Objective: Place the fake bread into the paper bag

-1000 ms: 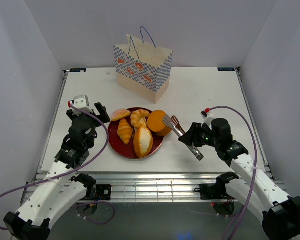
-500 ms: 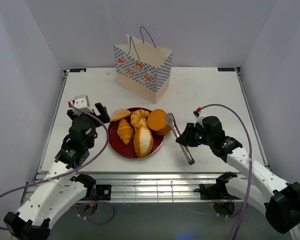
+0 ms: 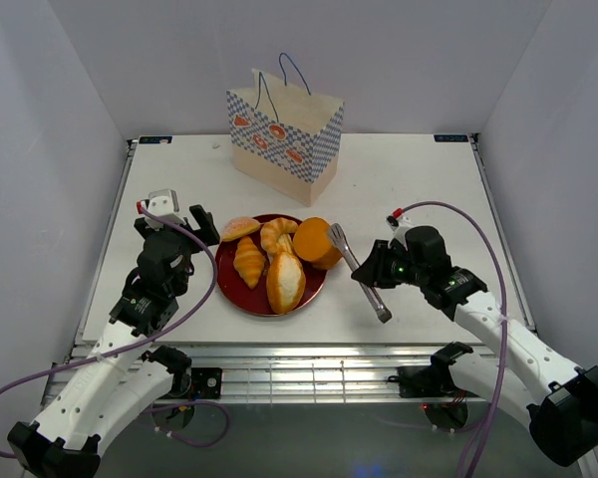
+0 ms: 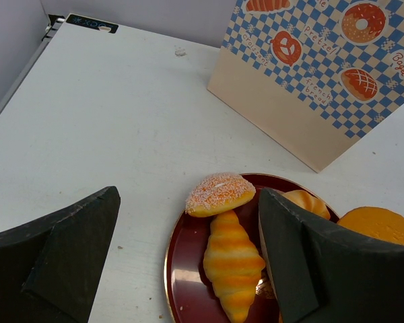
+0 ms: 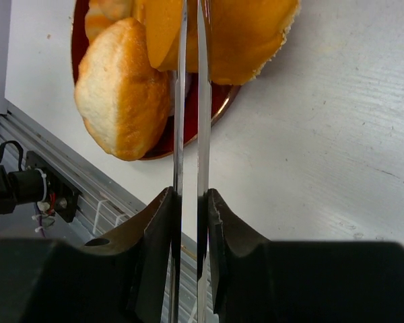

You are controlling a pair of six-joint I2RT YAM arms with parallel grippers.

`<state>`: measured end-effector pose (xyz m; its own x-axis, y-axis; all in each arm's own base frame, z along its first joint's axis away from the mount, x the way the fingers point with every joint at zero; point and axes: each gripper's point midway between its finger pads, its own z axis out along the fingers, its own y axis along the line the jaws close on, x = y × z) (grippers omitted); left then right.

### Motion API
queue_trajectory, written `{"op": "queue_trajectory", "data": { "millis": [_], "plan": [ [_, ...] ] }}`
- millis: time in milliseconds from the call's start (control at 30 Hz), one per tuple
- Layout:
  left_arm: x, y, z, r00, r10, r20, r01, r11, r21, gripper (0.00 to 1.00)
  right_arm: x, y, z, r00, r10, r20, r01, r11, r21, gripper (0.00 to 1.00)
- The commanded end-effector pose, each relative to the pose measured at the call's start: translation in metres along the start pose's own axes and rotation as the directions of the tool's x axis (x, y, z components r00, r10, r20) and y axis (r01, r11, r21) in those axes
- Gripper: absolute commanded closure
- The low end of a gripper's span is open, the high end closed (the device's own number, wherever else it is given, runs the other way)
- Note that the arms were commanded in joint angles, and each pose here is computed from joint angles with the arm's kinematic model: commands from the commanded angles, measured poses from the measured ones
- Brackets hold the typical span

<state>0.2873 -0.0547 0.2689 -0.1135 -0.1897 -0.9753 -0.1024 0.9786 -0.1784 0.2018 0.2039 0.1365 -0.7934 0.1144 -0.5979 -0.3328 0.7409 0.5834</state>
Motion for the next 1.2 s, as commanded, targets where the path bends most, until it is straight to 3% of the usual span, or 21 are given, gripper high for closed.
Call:
{"op": "queue_trajectory", "data": {
  "millis": [0, 500, 800, 1167],
  "plan": [
    [-0.005, -0.003, -0.002, 1.000, 0.001, 0.008, -0.001, 1.000, 0.018, 0.06, -0.048, 0.036, -0.017, 0.990, -0.050, 0.131, 0.060, 0.996, -0.071, 0.92],
    [-0.006, -0.002, -0.002, 1.000, 0.000, 0.009, 0.000, 1.000, 0.014, 0.07, -0.111, 0.073, -0.048, 0.950, -0.121, 0.289, 0.148, 0.986, -0.073, 0.92],
    [-0.006, -0.003, -0.002, 1.000, -0.004, 0.007, 0.004, 1.000, 0.018, 0.07, -0.179, 0.100, -0.089, 0.862, -0.178, 0.474, 0.200, 0.980, 0.005, 0.92],
    [-0.009, -0.001, -0.004, 1.000, -0.008, 0.019, 0.008, 1.000, 0.010, 0.07, -0.268, 0.145, -0.110, 0.759, -0.246, 0.603, 0.277, 0.960, 0.043, 0.92]
  ]
}}
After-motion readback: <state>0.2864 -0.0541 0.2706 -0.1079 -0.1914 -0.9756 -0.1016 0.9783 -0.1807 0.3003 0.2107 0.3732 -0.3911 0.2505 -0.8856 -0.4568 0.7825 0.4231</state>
